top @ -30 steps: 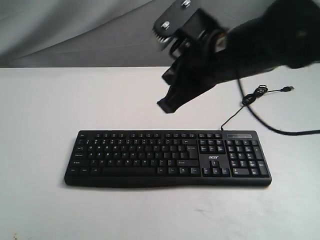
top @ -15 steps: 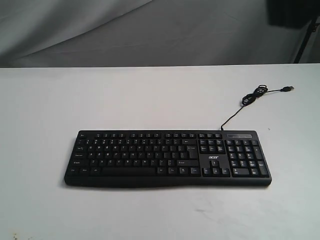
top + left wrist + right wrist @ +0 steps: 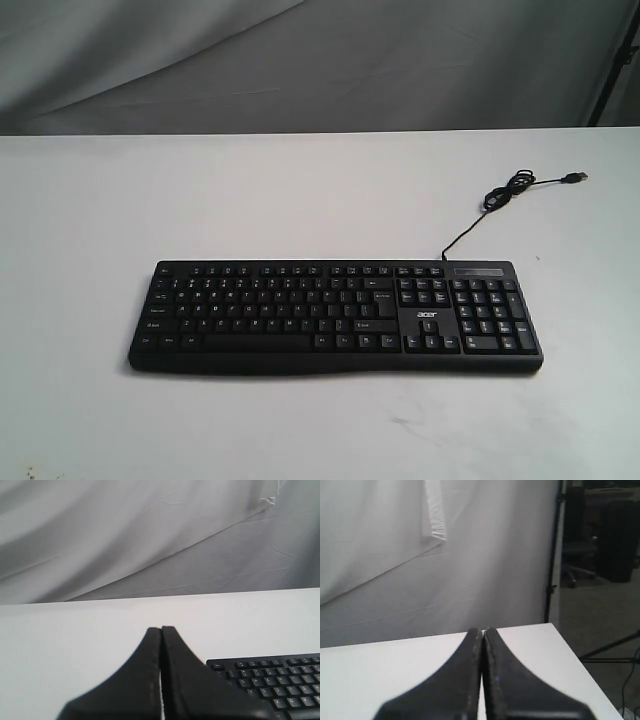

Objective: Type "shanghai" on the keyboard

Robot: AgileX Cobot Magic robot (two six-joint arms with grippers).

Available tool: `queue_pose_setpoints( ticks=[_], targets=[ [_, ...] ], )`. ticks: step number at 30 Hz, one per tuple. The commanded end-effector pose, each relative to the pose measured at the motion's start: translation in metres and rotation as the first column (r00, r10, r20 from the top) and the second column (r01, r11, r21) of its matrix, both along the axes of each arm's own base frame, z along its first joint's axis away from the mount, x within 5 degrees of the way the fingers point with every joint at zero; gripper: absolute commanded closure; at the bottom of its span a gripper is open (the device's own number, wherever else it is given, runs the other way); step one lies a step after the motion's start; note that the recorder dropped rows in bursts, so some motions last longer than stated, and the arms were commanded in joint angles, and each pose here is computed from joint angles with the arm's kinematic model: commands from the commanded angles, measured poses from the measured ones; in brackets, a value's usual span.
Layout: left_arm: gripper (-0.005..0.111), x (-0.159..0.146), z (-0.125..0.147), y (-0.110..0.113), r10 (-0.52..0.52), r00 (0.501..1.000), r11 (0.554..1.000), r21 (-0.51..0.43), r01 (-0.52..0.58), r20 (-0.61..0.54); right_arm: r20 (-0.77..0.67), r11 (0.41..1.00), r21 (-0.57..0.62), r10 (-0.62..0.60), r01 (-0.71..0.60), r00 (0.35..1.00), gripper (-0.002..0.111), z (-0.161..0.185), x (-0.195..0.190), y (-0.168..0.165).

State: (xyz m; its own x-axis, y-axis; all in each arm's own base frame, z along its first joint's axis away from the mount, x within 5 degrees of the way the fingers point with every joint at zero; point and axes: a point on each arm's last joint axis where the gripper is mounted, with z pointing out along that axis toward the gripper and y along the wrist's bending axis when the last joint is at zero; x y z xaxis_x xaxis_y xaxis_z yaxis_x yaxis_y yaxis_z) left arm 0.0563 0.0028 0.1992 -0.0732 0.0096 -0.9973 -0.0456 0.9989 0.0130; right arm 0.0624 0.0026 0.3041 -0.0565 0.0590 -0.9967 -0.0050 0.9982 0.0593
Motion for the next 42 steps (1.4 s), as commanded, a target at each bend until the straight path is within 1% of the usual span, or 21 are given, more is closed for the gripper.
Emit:
queue_pose_setpoints(
  ticks=[1, 7, 10, 16, 19, 21, 24, 42],
  targets=[
    [0.107, 0.000, 0.000, 0.000, -0.006, 1.000, 1.000, -0.002, 0.006, 0.007, -0.001, 0.996, 0.060, -0.067, 0.067, 0.998, 0.108, -0.031, -0.009, -0.003],
    [0.107, 0.000, 0.000, 0.000, -0.006, 1.000, 1.000, -0.002, 0.006, 0.007, -0.035, 0.991, 0.110, -0.066, 0.070, 0.997, 0.108, -0.059, -0.012, -0.002],
    [0.107, 0.000, 0.000, 0.000, -0.006, 1.000, 1.000, -0.002, 0.006, 0.007, -0.037, 0.993, 0.092, -0.072, 0.075, 0.997, 0.108, -0.069, -0.014, -0.002],
    [0.107, 0.000, 0.000, 0.000, -0.006, 1.000, 1.000, -0.002, 0.006, 0.007, -0.095, 0.996, -0.006, -0.095, 0.095, 0.991, 0.108, -0.091, -0.012, -0.005],
    [0.107, 0.000, 0.000, 0.000, -0.006, 1.000, 1.000, -0.002, 0.006, 0.007, -0.124, 0.996, -0.048, -0.075, 0.070, 0.989, 0.108, -0.100, -0.011, -0.005],
    [0.107, 0.000, 0.000, 0.000, -0.006, 1.000, 1.000, -0.002, 0.006, 0.007, -0.140, 0.998, -0.043, -0.054, 0.049, 0.989, 0.108, -0.106, -0.010, -0.004],
    [0.107, 0.000, 0.000, 0.000, -0.006, 1.000, 1.000, -0.002, 0.006, 0.007, -0.178, 0.999, -0.003, -0.053, 0.053, 0.983, 0.108, -0.119, -0.009, -0.004],
    [0.107, 0.000, 0.000, 0.000, -0.006, 1.000, 1.000, -0.002, 0.006, 0.007, -0.194, 0.998, -0.017, -0.057, 0.054, 0.979, 0.108, -0.121, -0.009, -0.005]
  ],
)
